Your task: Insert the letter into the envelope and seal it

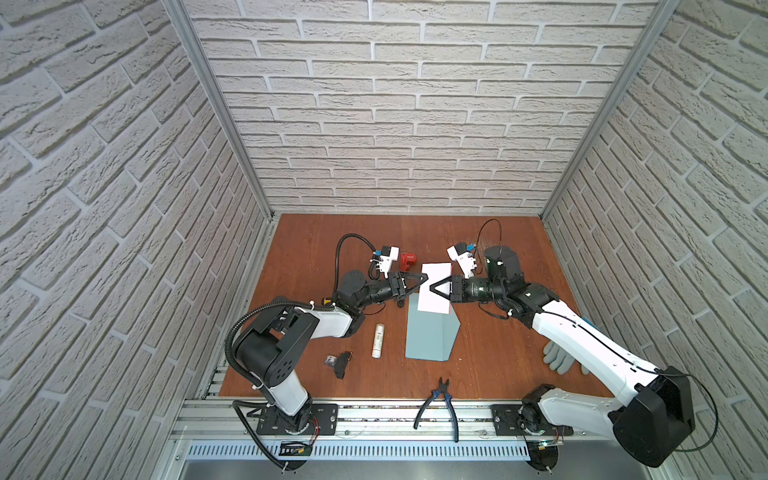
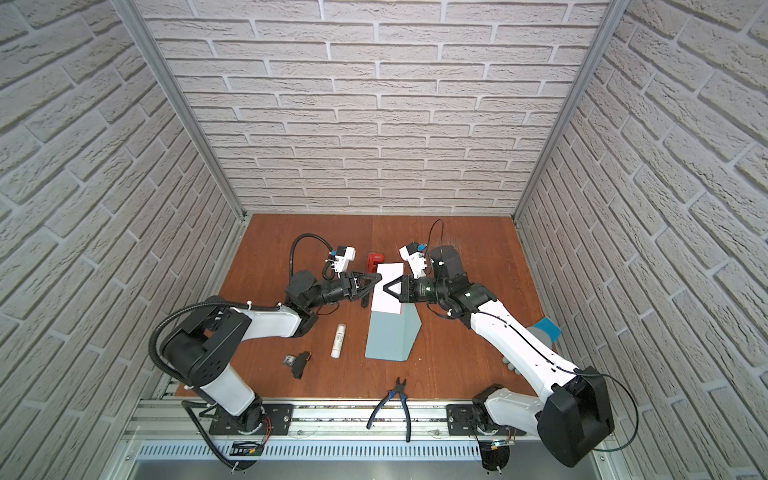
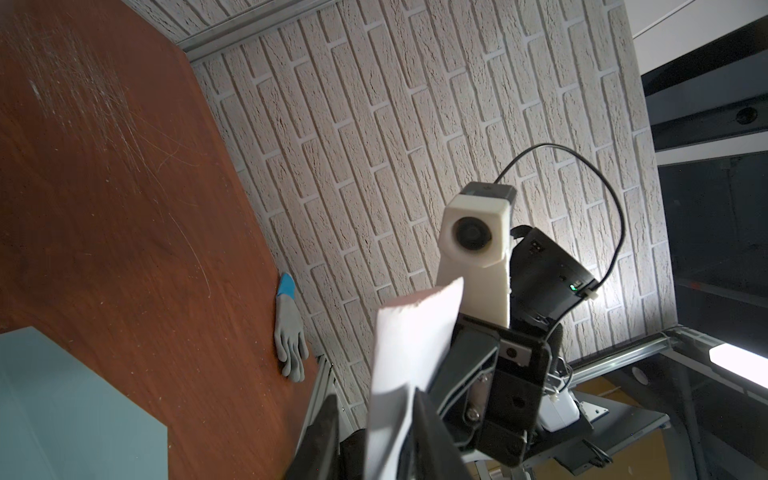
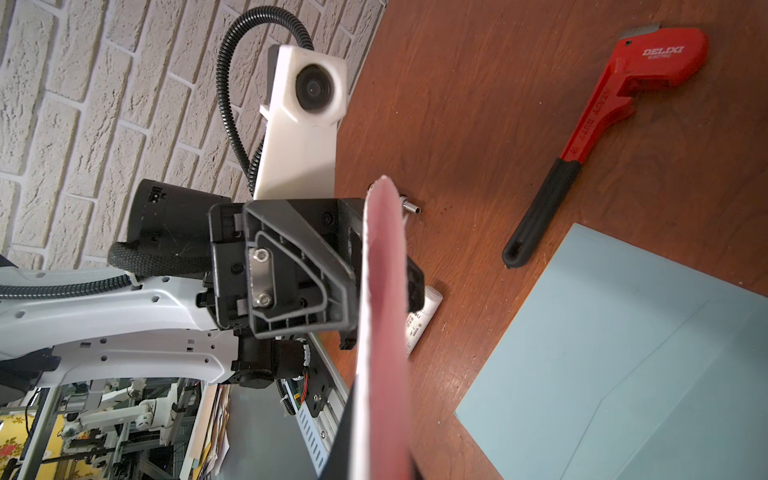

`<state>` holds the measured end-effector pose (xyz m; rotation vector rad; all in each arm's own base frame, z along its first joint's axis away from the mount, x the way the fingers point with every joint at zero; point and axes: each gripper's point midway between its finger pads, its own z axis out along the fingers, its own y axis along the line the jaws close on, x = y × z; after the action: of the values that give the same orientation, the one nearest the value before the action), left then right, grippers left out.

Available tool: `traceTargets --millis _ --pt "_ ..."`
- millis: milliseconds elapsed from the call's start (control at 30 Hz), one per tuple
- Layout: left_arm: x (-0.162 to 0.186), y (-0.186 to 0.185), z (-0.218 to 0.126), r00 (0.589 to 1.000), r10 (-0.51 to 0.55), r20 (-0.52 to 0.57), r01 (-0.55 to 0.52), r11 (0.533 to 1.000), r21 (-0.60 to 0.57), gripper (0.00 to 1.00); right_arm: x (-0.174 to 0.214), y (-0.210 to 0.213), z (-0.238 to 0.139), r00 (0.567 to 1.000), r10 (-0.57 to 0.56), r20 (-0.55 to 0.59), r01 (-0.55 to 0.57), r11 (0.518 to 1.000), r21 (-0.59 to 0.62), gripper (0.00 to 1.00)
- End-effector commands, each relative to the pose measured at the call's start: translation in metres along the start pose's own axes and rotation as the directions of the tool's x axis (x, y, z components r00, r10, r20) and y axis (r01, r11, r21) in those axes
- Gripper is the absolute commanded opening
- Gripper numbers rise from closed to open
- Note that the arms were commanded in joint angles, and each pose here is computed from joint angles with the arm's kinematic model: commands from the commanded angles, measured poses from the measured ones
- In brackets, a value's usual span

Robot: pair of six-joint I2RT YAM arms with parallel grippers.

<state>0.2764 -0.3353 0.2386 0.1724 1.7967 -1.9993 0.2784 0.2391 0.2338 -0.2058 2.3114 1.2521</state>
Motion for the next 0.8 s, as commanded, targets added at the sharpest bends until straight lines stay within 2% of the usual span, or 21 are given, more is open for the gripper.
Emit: traceTargets --millis 0,333,467,533,667,767 --pt "-0.007 -0.045 0.002 0.993 0.114 0.010 -0.115 0.986 0.122 0.22 -0.004 0.007 -0.002 0.999 -0.030 0.020 0.031 0.999 -0.038 0.09" --pt "-0.008 -0.060 -0.002 0.990 0.137 0.020 -0.138 0.980 0.145 0.00 0.008 -0.004 0.001 1.000 -0.028 -0.015 0.028 1.000 -0.007 0.22" --pt "-0.005 -0.060 -0.005 0.989 0.145 0.009 -0.145 0.979 0.145 0.00 0.007 -0.006 -0.004 0.999 -0.039 -0.012 0.039 0.999 0.024 0.47" --pt "-0.004 -0.054 -0.010 0.990 0.142 0.006 -0.142 0.982 0.129 0.00 0.006 -0.007 -0.011 0.998 -0.066 -0.010 0.066 0.996 0.060 0.55" --pt "0.005 -0.028 -0.018 0.987 0.159 -0.035 -0.159 0.987 0.016 0.00 0.004 -0.010 -0.030 0.989 -0.148 -0.025 0.151 0.974 0.172 0.64" --pt "0.018 -0.009 -0.024 0.972 0.209 -0.112 -0.221 0.969 -0.112 0.00 0.004 -0.009 -0.044 0.974 -0.220 -0.044 0.225 0.949 0.219 0.67"
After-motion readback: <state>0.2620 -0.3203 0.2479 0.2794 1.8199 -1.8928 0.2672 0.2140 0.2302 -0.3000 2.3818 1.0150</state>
